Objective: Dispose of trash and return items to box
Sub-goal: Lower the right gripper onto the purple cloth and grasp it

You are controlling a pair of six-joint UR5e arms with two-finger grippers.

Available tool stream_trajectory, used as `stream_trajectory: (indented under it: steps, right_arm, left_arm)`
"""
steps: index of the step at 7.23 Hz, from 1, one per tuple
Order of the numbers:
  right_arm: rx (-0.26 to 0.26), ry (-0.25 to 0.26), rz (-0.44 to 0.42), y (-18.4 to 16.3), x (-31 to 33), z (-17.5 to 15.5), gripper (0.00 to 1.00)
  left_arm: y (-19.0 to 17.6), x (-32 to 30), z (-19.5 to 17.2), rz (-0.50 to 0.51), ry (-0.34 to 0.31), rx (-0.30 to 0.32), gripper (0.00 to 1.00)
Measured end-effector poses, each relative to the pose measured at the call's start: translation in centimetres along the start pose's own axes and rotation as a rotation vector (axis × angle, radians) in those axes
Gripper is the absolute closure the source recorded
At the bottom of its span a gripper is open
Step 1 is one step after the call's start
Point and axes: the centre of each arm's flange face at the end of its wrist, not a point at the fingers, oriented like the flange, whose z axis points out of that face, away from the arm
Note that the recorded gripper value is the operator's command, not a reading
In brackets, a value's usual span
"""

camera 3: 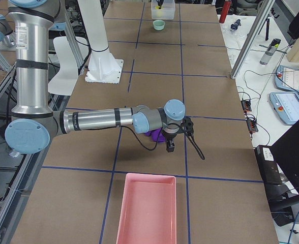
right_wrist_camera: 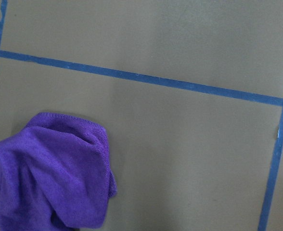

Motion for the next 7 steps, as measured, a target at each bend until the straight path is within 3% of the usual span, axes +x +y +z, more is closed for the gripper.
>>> stream_trajectory:
  steps: [1,4,7]
  right_arm:
    - [0.013,-0.004,0.036,-0.2,-1.4,0.8,0.0]
    - [0.072,-0.011,0.13,-0.3,-7.5,4.5,0.0]
    - [0.085,0.017,0.18,0.6,-13.9,10.1,0.0]
  left_arm:
    - [-0.6,0.5,-0.5,0.013,-0.004,0.011,0.22]
    - [-4.4,4.9,-5.9,0.094,-0.047,0.11,0.18]
    - [-8.5,11.8,-14.4,-0.034,-0.126,0.219,0.17]
